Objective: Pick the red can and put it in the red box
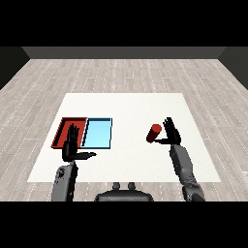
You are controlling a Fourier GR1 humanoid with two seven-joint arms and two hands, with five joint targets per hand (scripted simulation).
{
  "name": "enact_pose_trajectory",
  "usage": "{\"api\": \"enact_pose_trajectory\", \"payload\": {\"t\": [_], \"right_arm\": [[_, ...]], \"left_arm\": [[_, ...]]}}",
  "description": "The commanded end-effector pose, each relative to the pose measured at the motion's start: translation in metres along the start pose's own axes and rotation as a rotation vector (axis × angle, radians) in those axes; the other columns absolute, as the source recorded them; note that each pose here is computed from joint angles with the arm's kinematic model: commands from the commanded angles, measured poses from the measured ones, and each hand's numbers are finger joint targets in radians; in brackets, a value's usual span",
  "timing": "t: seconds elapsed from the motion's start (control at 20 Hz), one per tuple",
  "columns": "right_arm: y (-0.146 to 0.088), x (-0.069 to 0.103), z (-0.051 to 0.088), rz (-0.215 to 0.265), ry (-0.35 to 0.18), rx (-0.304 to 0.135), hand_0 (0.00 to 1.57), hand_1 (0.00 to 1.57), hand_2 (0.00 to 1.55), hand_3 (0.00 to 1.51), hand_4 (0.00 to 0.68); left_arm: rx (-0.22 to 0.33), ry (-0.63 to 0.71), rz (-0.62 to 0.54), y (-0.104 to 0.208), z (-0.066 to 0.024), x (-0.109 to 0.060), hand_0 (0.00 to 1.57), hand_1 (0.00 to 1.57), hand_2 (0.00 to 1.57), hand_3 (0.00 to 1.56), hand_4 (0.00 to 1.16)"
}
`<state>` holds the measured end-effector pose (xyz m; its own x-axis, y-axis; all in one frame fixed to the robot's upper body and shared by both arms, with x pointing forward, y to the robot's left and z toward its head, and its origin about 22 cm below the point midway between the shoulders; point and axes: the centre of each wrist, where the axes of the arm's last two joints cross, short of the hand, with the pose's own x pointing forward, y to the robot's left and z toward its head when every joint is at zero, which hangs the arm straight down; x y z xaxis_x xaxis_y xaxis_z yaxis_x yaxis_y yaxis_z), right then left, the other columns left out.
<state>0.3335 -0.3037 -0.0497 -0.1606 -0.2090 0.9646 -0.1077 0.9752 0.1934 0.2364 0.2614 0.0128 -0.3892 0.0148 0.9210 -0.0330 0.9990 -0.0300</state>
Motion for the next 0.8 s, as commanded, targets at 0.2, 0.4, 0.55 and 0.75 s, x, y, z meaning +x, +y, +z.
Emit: {"api": "enact_pose_trajectory", "payload": {"t": [0.2,0.4,0.55,0.75], "right_arm": [[0.024,-0.013,-0.017,-0.02,-0.001,-0.003,0.0,0.0,0.0,0.0,0.0],[0.005,-0.02,-0.004,-0.012,0.024,0.005,0.0,0.0,0.0,0.0,0.0],[0.027,-0.009,-0.007,-0.037,0.034,-0.016,0.0,0.0,0.0,0.0,0.0],[0.039,-0.018,-0.024,-0.03,0.008,0.004,0.0,0.0,0.0,0.0,0.0]], "left_arm": [[-0.009,-0.007,-0.019,-0.011,-0.001,-0.007,0.0,0.0,0.0,0.0,0.0],[-0.002,-0.009,0.004,-0.003,0.0034,-0.006,0.0,0.0,0.0,0.0,0.0],[0.015,0.004,-0.007,0.005,-0.0005,-0.013,0.0,0.0,0.0,0.0,0.0],[0.01,-0.017,0.002,-0.006,0.0014,-0.003,0.0,0.0,0.0,0.0,0.0]]}}
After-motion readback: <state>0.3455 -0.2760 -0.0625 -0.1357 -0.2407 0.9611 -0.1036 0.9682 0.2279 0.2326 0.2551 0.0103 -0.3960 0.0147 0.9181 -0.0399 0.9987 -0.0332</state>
